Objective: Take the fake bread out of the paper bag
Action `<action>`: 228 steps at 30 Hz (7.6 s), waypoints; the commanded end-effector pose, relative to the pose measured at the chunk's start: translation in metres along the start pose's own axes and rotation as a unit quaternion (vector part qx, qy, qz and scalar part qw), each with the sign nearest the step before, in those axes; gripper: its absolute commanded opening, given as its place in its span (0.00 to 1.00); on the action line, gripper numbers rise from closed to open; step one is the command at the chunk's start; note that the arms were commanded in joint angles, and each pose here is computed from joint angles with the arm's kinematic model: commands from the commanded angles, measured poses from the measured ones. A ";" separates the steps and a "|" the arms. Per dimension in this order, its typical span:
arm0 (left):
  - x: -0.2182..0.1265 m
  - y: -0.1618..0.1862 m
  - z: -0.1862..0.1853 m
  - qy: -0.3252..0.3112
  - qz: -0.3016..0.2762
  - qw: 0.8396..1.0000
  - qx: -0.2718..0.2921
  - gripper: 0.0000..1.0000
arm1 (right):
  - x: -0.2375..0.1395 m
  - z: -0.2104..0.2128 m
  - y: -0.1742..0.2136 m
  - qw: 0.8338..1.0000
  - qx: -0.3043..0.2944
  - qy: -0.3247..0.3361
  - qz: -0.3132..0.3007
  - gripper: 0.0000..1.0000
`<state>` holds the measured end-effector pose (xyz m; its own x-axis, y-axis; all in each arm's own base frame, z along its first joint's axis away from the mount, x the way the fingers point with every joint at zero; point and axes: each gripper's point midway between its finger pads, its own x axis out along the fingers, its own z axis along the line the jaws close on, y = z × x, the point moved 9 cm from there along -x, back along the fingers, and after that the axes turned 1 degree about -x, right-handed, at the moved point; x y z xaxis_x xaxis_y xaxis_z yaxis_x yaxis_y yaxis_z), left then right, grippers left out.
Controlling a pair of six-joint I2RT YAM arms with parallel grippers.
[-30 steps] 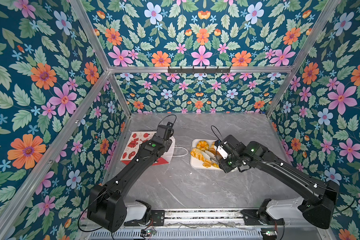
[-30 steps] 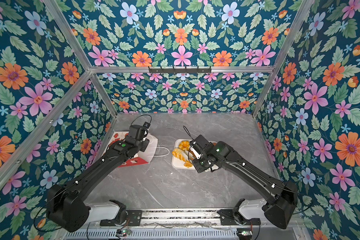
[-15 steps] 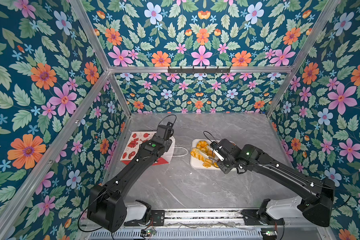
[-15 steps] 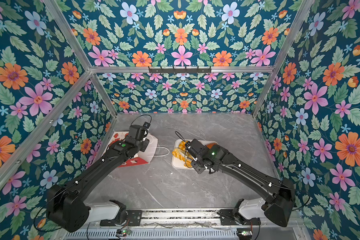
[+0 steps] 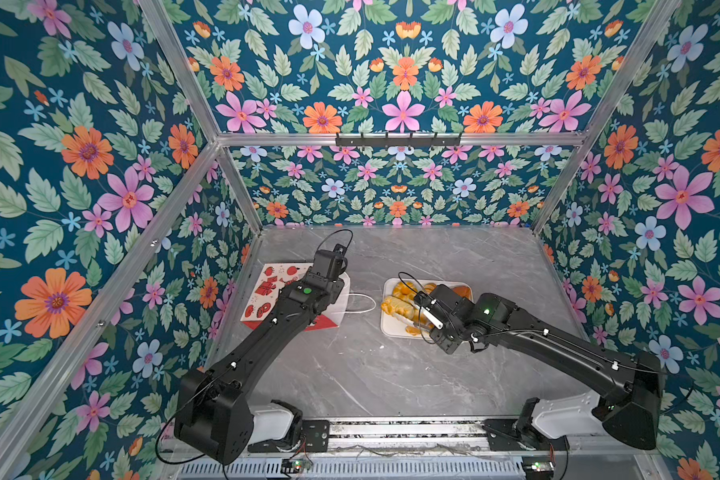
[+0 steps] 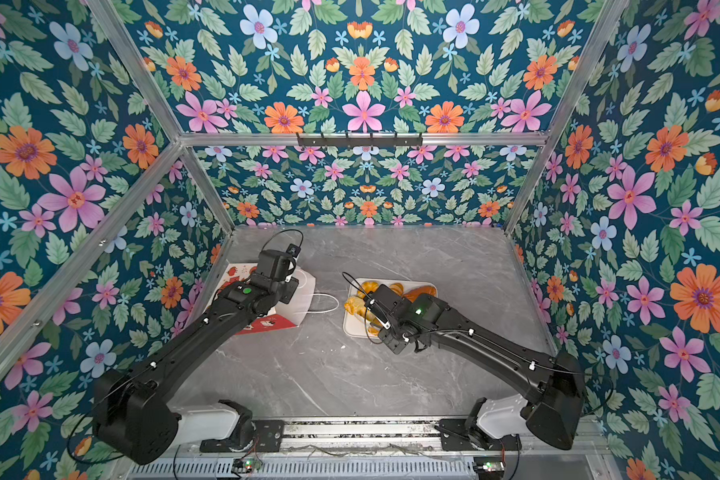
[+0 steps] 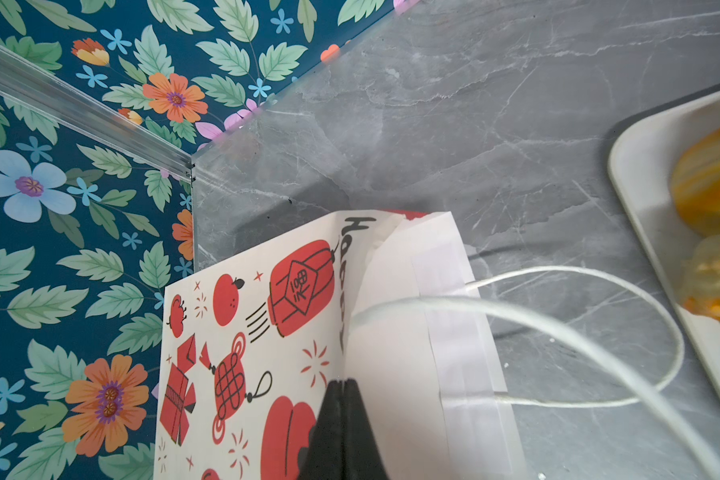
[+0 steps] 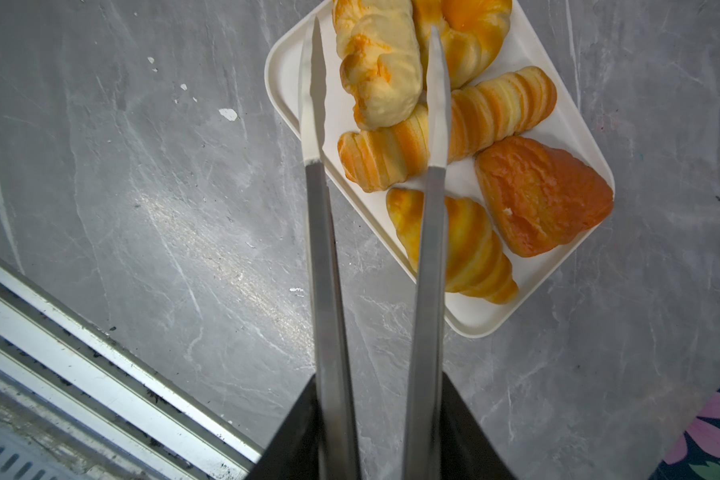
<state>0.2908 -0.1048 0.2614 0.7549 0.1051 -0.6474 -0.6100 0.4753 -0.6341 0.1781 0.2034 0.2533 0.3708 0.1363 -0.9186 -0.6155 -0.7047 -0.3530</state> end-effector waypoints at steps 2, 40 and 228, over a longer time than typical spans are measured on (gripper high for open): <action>-0.002 -0.002 0.002 -0.002 -0.006 1.000 -0.003 0.00 | 0.003 0.000 -0.004 1.000 -0.004 0.008 -0.007 0.40; -0.006 -0.001 0.004 -0.004 -0.009 1.000 -0.006 0.00 | 0.027 0.005 0.002 0.998 -0.003 0.021 0.059 0.24; -0.027 -0.007 -0.026 0.036 -0.221 0.970 0.090 0.00 | 0.105 0.054 -0.152 0.909 0.237 -0.332 -0.087 0.38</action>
<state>0.2667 -0.1317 0.2654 0.8986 -0.1855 -0.3975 -0.2060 0.6215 -0.7558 0.2706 0.3555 0.1976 0.0994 0.6915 -0.7155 -0.8737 -0.2834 -0.3953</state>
